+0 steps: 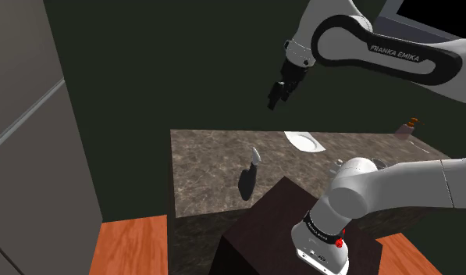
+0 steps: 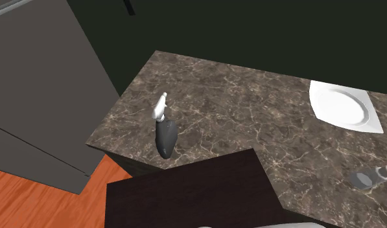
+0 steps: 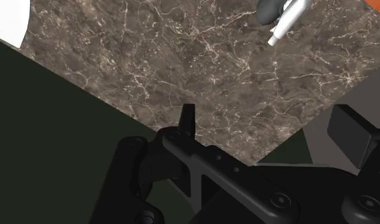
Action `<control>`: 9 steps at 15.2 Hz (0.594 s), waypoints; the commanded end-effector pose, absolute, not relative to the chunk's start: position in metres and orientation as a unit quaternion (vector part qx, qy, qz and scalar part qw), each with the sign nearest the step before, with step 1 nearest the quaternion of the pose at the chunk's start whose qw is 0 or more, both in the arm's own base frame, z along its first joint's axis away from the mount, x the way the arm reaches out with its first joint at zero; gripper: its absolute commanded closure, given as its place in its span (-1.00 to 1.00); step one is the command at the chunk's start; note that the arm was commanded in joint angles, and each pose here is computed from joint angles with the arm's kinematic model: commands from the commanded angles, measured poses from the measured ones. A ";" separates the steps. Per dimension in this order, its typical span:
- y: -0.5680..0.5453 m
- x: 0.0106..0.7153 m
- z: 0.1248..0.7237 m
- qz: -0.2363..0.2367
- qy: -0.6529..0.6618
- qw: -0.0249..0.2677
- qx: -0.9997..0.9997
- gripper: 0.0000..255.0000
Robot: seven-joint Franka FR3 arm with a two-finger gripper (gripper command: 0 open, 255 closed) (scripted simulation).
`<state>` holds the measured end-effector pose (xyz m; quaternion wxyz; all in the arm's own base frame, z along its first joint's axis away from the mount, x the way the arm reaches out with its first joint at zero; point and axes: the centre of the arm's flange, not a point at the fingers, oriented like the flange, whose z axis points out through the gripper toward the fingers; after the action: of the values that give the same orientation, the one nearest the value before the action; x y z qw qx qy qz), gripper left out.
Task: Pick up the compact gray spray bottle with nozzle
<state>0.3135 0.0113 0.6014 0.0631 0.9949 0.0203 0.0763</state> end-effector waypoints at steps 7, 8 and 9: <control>0.003 0.358 0.527 -0.013 -0.055 0.028 0.998 -1.00; 0.002 0.363 0.513 -0.028 -0.067 0.022 0.997 -1.00; 0.000 0.369 0.500 -0.043 -0.080 0.016 0.996 -1.00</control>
<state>0.3648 0.0016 0.5144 0.0221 0.9972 -0.0660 -0.0276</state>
